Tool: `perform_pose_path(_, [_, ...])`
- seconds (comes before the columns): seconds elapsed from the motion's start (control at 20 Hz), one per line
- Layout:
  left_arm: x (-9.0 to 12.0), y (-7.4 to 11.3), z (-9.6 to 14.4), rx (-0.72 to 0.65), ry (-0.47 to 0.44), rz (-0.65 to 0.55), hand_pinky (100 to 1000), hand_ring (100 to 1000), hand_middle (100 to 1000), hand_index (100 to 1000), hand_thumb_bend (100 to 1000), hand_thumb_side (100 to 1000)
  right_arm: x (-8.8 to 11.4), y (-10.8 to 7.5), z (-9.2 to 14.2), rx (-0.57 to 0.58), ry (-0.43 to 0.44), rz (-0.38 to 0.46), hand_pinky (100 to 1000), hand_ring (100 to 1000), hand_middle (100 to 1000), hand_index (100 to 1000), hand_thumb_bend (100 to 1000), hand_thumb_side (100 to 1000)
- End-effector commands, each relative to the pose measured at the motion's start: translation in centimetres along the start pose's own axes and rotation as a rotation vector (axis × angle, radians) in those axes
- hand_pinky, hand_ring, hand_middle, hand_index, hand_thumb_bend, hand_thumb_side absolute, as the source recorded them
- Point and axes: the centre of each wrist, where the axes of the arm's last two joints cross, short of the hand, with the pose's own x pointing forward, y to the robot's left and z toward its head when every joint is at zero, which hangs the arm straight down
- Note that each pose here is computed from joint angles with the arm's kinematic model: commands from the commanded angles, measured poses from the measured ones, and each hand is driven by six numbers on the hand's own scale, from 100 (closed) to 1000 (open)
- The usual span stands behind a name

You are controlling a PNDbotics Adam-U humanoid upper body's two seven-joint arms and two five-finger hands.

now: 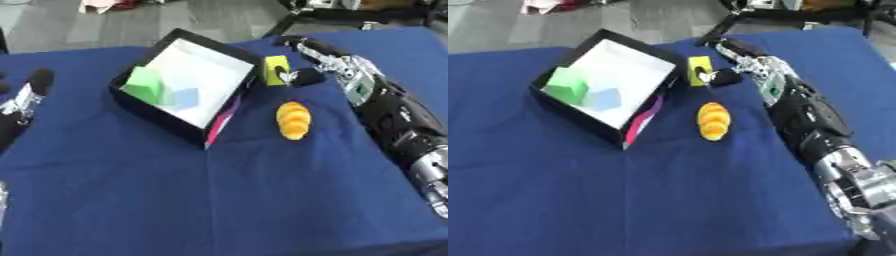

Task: Pick up objects on the table and place them in the box.

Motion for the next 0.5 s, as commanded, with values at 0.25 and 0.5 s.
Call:
perform_pose_path(0.25, [1.50,0.45,-0.40,0.007,-0.057,0.006,807,592,584,844,858,628,-0.72,-1.25,0.29,-0.057,0.048,0.010,904,987,962,943,100,470])
perform_pose_path(0.5, [1.72,0.39,-0.45,0.002,-0.066,0.011,807,591,581,844,859,627,-0.92,-1.18,0.36,-0.077,0.071,0.008,902,978,950,941,100,450])
